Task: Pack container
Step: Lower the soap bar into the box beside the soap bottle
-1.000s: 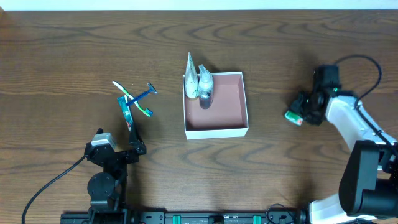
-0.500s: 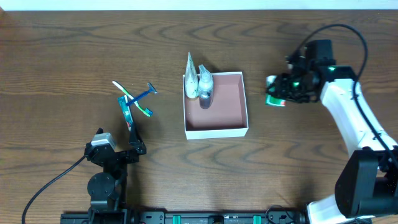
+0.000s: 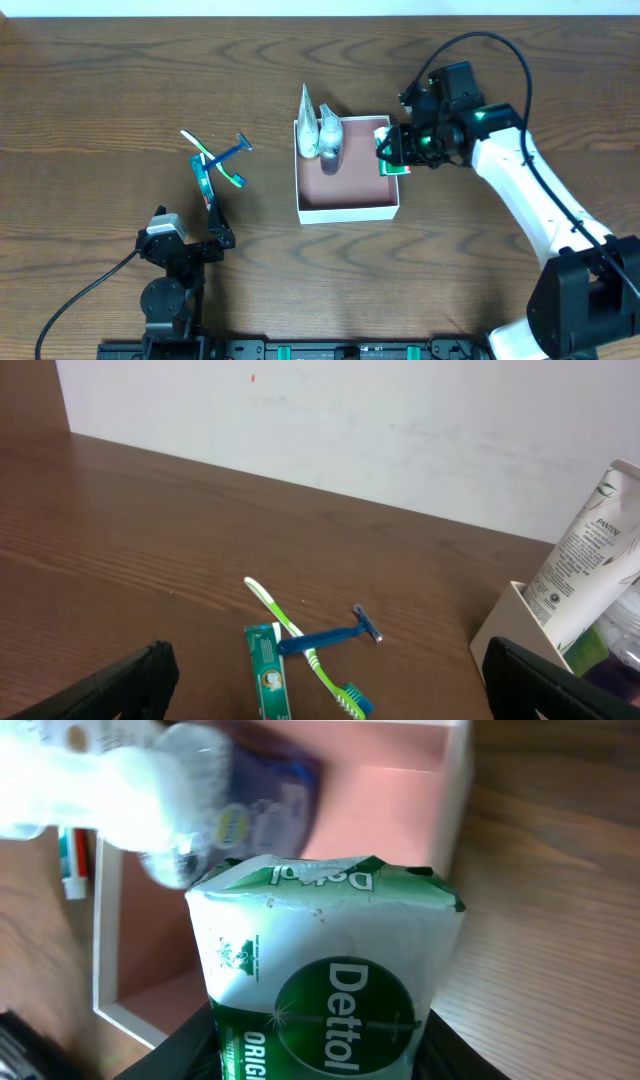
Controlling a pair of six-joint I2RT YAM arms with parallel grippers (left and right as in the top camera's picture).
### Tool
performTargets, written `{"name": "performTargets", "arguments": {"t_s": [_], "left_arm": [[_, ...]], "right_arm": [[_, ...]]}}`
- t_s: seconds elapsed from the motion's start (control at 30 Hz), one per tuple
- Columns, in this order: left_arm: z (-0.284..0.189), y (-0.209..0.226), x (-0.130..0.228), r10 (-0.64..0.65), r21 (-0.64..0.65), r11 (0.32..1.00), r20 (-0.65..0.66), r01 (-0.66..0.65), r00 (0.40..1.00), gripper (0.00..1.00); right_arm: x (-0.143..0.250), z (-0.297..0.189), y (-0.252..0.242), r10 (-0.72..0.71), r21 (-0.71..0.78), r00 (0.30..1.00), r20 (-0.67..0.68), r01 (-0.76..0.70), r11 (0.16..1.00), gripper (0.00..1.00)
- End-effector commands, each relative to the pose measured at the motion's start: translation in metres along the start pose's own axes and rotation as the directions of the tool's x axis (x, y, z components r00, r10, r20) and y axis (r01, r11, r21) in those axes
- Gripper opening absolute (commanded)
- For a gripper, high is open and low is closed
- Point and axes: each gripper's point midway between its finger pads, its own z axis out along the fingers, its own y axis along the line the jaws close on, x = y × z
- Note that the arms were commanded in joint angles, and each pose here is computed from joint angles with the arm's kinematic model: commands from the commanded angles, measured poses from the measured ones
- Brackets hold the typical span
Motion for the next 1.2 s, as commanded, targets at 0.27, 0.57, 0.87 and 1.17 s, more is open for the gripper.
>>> {"name": "performTargets", "arguments": {"t_s": [0.27,0.57,0.87,1.17], "left_arm": [[0.001,0.007,0.018,0.013,-0.026,1.0,-0.053,-0.014,0.999,0.98],[0.001,0.007,0.018,0.013,-0.025,1.0,-0.052,-0.014,0.999,0.98],[0.001,0.007,0.018,0.013,-0.025,1.0,-0.052,-0.014,0.999,0.98],[0.001,0.007,0.018,0.013,-0.025,1.0,-0.052,-0.014,0.999,0.98]], "right_arm": [[0.008,0.019,0.083,-0.173,-0.046,0.984,0.039,0.175,0.984,0.37],[0.021,0.029,0.097,-0.397,0.035,0.917,0.033,0.395,0.918,0.36],[0.021,0.03,0.103,-0.492,0.046,0.869,0.042,0.49,0.87,0.35],[0.023,0.044,0.103,-0.323,0.049,0.946,0.039,0.321,0.946,0.36]]}}
